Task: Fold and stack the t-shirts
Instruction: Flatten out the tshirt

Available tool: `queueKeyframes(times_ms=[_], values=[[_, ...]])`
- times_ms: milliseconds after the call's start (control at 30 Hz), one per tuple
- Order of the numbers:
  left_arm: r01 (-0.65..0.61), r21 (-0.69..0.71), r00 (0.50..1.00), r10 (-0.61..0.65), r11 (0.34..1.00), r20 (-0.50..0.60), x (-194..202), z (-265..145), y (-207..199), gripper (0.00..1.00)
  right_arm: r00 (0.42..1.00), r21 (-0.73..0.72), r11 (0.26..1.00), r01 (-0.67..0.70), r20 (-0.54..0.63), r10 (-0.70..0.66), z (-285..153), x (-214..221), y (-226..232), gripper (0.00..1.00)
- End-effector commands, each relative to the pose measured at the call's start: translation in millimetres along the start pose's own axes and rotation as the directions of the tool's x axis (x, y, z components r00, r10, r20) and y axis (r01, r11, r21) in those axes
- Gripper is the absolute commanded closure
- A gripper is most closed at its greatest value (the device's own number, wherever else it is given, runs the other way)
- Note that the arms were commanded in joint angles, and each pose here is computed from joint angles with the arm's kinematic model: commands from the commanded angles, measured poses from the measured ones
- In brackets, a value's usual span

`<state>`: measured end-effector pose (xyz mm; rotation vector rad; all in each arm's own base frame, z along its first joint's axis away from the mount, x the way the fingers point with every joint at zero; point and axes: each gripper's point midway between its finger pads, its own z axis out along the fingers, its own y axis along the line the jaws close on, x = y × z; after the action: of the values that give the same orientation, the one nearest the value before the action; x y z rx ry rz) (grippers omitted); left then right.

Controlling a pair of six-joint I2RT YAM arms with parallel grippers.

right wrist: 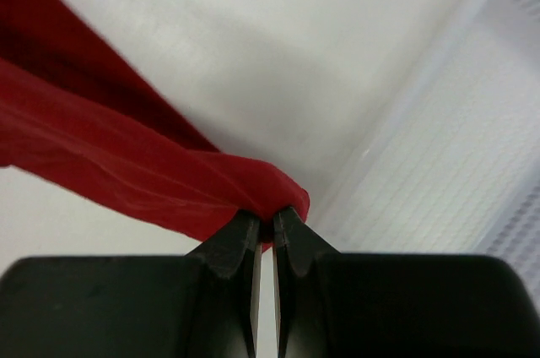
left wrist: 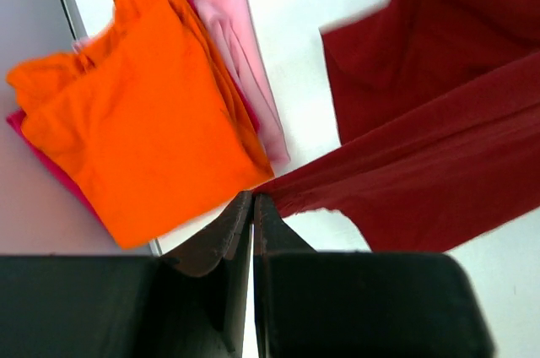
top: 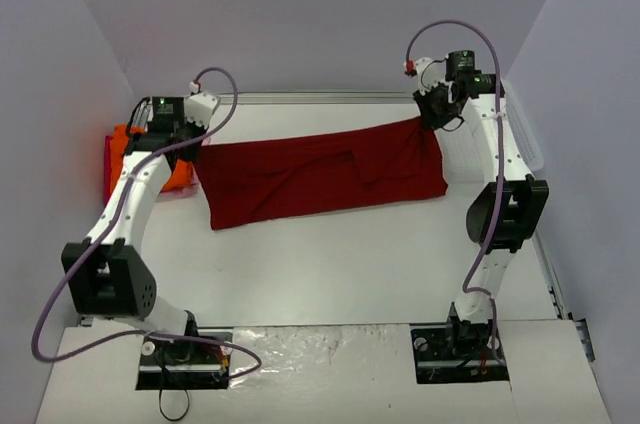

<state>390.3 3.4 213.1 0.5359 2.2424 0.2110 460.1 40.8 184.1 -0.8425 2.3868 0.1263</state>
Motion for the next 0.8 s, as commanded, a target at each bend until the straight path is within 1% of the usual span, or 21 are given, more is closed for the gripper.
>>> queueKeyframes(times_ms=[0,33,67,100,167,200,233,300,333,367,400,433,467,500,567,600,633,667,700,733,767], values=[[0.1,-0.118,0.978,-0.075,0.988,0.196,-85,-9,45,0.98,0.987,0.174,0.984,-0.037,0.162,0.008,-36,-67,-46,1.0],[0.116,-0.12,0.976,-0.091,0.986,0.196,-94,-1,50,0.98,0.982,0.2,0.979,-0.043,0.191,0.004,-44,-80,-52,1.0],[0.135,-0.147,0.957,-0.09,0.98,0.277,-128,-22,66,0.98,0.976,0.219,0.975,-0.048,0.218,-0.001,-47,-92,-55,1.0],[0.149,-0.155,0.944,-0.094,0.977,0.315,-143,-32,73,0.98,0.969,0.255,0.966,-0.05,0.248,-0.015,-61,-104,-61,1.0],[0.186,-0.166,0.921,-0.112,0.968,0.374,-168,-53,84,0.98,0.929,0.323,0.944,-0.062,0.364,-0.064,-109,-140,-66,1.0],[0.211,-0.184,0.886,-0.109,0.96,0.451,-194,-84,97,0.98,0.911,0.347,0.935,-0.069,0.403,-0.082,-129,-149,-66,1.0],[0.239,-0.181,0.868,-0.126,0.954,0.481,-202,-100,101,0.98,0.883,0.393,0.916,-0.086,0.456,-0.113,-159,-159,-66,1.0],[0.267,-0.185,0.838,-0.133,0.946,0.529,-210,-128,105,0.98,0.86,0.406,0.908,-0.106,0.496,-0.121,-184,-163,-61,1.0],[0.285,-0.188,0.809,-0.131,0.94,0.572,-211,-156,106,0.98,0.85,0.403,0.909,-0.103,0.511,-0.131,-194,-164,-57,1.0],[0.289,-0.189,0.791,-0.123,0.939,0.6,-213,-168,106,0.97,0.84,0.402,0.91,-0.099,0.525,-0.14,-210,-160,-47,1.0],[0.292,-0.189,0.781,-0.119,0.937,0.613,-203,-185,101,0.98,0.827,0.402,0.911,-0.093,0.541,-0.154,-219,-160,-41,1.0],[0.297,-0.185,0.775,-0.123,0.937,0.62,-198,-193,98,0.98,0.801,0.408,0.909,-0.089,0.572,-0.178,-245,-158,-28,1.0],[0.289,-0.177,0.779,-0.123,0.941,0.615,-191,-196,92,0.98,0.82,0.387,0.918,-0.082,0.55,-0.159,-233,-147,-24,1.0],[0.289,-0.181,0.772,-0.117,0.94,0.625,-181,-214,88,0.98,0.821,0.383,0.92,-0.079,0.549,-0.158,-237,-141,-18,1.0],[0.264,-0.163,0.824,-0.135,0.951,0.55,-148,-197,71,0.98,0.843,0.355,0.932,-0.068,0.52,-0.136,-233,-114,0,1.0],[0.254,-0.164,0.82,-0.123,0.953,0.559,-136,-212,64,0.98,0.851,0.343,0.937,-0.06,0.508,-0.132,-230,-102,8,1.0],[0.235,-0.153,0.858,-0.131,0.96,0.496,-109,-190,52,0.98,0.839,0.357,0.933,-0.041,0.52,-0.162,-249,-89,22,1.0],[0.223,-0.145,0.866,-0.128,0.964,0.484,-98,-189,45,0.98,0.85,0.341,0.94,-0.03,0.504,-0.156,-242,-76,30,1.0],[0.22,-0.147,0.854,-0.117,0.964,0.507,-86,-206,38,0.98,0.882,0.31,0.95,-0.024,0.454,-0.125,-219,-50,38,1.0],[0.215,-0.139,0.86,-0.12,0.967,0.496,-75,-206,32,0.98,0.869,0.327,0.945,-0.017,0.472,-0.147,-236,-39,50,1.0],[0.213,-0.132,0.871,-0.127,0.968,0.474,-61,-200,25,0.98,0.872,0.331,0.944,-0.015,0.466,-0.149,-237,-29,56,1.0]])
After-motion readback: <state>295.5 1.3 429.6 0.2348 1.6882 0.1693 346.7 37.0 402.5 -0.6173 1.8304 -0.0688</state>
